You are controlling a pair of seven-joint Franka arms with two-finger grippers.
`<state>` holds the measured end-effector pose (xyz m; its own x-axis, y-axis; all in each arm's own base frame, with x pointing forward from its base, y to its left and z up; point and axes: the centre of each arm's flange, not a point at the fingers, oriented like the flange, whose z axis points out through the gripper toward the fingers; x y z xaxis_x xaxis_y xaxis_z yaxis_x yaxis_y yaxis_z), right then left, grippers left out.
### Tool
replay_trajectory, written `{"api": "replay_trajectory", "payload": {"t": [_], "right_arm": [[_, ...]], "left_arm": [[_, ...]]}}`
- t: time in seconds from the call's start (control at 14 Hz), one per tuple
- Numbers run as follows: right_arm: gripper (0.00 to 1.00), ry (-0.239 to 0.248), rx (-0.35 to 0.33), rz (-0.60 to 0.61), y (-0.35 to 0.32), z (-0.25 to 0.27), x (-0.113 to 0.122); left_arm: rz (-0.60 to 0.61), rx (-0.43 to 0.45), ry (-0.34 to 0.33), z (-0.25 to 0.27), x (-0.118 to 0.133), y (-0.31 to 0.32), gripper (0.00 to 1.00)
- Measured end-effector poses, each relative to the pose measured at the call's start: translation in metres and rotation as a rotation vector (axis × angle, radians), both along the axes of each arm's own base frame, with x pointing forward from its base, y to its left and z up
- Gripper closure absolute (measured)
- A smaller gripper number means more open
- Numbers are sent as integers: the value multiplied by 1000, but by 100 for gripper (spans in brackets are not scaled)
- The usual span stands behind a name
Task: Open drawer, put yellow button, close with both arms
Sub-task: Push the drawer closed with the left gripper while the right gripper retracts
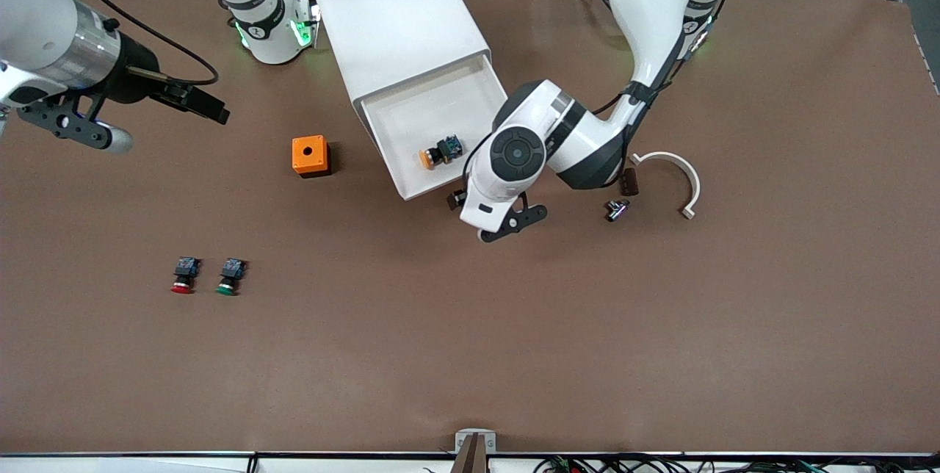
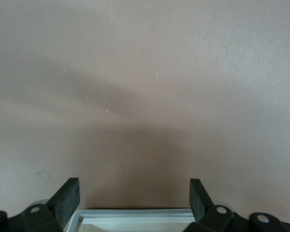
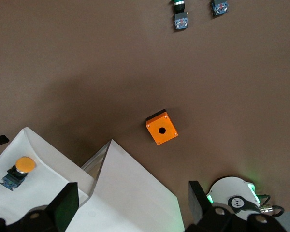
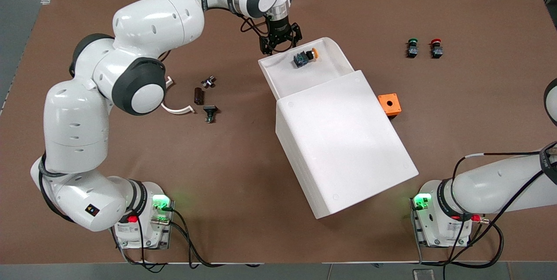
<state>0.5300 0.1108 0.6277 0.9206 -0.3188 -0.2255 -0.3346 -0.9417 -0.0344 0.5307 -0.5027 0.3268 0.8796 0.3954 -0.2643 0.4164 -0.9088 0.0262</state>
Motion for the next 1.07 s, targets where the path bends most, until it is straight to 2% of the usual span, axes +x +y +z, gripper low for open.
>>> {"api": "replay_trajectory", "payload": {"t": [0.29, 0.64, 1.07], "right_arm": [[0, -5, -21, 93, -49, -9, 3], [0, -51, -15, 182, -102, 2, -2], [0, -94, -31, 204, -95, 5, 1]], "left_arm": [[32, 9, 5, 5, -18, -20, 0], [48, 10, 0, 17, -54, -57, 0], [56, 16, 5, 19, -91, -88, 0]]}}
